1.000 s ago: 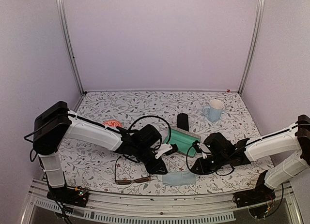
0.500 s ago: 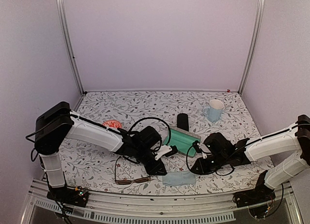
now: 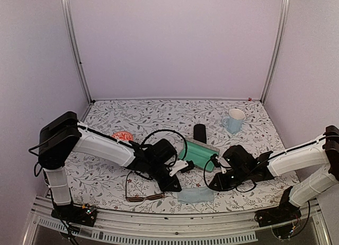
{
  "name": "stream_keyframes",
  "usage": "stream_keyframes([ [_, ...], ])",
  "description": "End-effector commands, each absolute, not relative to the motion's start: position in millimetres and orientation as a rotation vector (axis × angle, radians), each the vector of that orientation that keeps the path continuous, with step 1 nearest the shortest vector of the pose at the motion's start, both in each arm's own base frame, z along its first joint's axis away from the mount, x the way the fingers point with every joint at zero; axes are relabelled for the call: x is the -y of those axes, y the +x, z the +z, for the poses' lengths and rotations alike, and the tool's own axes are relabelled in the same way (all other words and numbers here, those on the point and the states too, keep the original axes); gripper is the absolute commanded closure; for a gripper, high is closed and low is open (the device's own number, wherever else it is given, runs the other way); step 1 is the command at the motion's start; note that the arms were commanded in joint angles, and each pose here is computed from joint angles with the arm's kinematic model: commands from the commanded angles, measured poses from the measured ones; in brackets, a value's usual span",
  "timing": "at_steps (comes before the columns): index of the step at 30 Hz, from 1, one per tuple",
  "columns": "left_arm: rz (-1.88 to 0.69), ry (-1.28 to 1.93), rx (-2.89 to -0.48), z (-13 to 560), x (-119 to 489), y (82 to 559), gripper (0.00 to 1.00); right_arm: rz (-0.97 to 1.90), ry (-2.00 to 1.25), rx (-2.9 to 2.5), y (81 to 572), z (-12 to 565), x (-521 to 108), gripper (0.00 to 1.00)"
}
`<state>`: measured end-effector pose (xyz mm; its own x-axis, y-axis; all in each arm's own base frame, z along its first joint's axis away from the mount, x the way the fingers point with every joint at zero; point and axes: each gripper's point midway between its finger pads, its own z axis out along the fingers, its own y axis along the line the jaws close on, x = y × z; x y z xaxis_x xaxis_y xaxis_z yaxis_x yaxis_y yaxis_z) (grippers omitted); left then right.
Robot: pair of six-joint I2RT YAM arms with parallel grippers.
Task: Organize the sunglasses
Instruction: Pick up the folded cleaning cloth from the center of the board.
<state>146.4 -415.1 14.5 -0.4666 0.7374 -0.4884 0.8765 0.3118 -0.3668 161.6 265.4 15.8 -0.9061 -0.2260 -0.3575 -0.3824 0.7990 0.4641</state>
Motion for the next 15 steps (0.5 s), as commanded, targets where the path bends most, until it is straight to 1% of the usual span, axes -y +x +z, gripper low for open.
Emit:
stream_keyframes([
  [1,-0.902,1.510,-2.347,9,416,138,0.97,0.796,-0.474,-2.708,159,14,-263,0.96],
  [3,-0.904,1.508,-2.345,10,417,139,1.00,0.801,-0.478,-2.706,159,14,-264,0.98],
  [5,-0.908,1.508,-2.341,13,419,139,1.00,0.807,-0.479,-2.702,159,15,-264,1.00],
  [15,-0.929,1.474,-2.318,29,425,145,1.00,0.834,-0.481,-2.653,163,28,-268,1.00],
])
